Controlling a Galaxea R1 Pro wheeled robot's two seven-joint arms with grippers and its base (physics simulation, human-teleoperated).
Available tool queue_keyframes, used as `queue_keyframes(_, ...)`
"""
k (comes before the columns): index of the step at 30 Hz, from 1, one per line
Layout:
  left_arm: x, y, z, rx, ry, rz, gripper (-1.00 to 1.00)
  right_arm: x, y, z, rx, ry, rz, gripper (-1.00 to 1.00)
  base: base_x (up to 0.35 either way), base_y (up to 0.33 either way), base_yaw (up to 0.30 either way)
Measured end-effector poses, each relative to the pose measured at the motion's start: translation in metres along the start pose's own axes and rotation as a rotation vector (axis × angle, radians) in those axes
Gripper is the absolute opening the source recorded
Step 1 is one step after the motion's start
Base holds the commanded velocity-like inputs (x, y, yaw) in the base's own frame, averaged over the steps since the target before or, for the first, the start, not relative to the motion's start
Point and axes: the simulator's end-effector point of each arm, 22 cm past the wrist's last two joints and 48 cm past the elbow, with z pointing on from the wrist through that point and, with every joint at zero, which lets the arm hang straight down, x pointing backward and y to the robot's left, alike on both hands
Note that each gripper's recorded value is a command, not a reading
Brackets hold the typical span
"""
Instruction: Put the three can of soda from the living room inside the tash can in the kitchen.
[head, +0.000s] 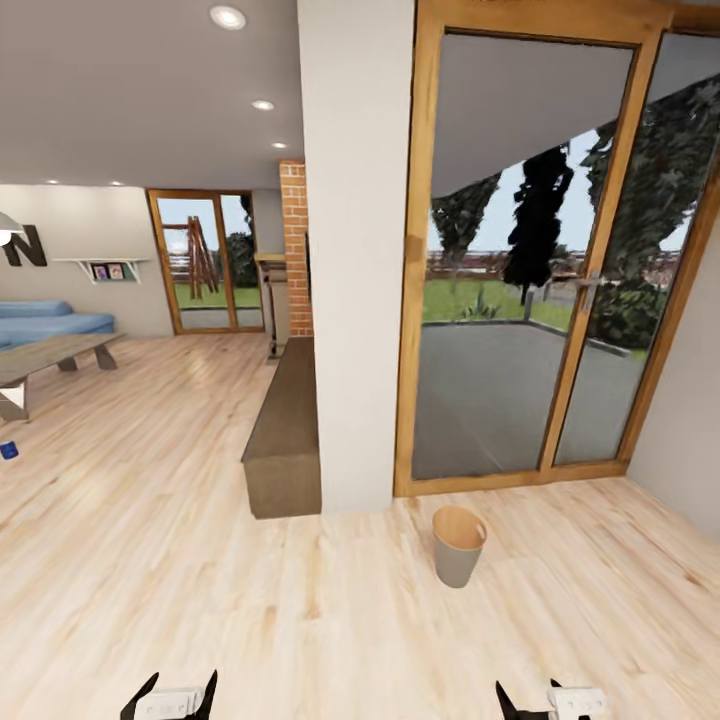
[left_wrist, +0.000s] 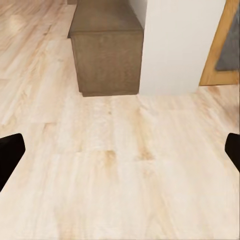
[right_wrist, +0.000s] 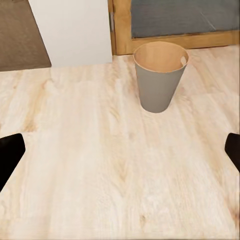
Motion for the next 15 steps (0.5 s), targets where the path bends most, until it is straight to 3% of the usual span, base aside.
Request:
queue_keyframes(5,0.0005,-0.0006,-0.0001,0.003,0.001,0.007,1.0,-0.0005,-0.0022,-0.0001,0.002,-0.001,-0.001,1.0,0.133,-0.262,-0.18)
queue_keyframes(8,0.001,-0.0028,-0.0001,0.013,0.003,0.039,1.0,-0.0007,-0.0033,-0.0002,0.004,-0.001,-0.001,1.0,0.206,-0.223,-0.152)
queue_keyframes(15,0.0012,-0.004,-0.0002,0.02,0.004,0.058,1.0,-0.0006,-0.0036,-0.0003,0.004,-0.001,0.0,1.0,0.265,-0.141,-0.057)
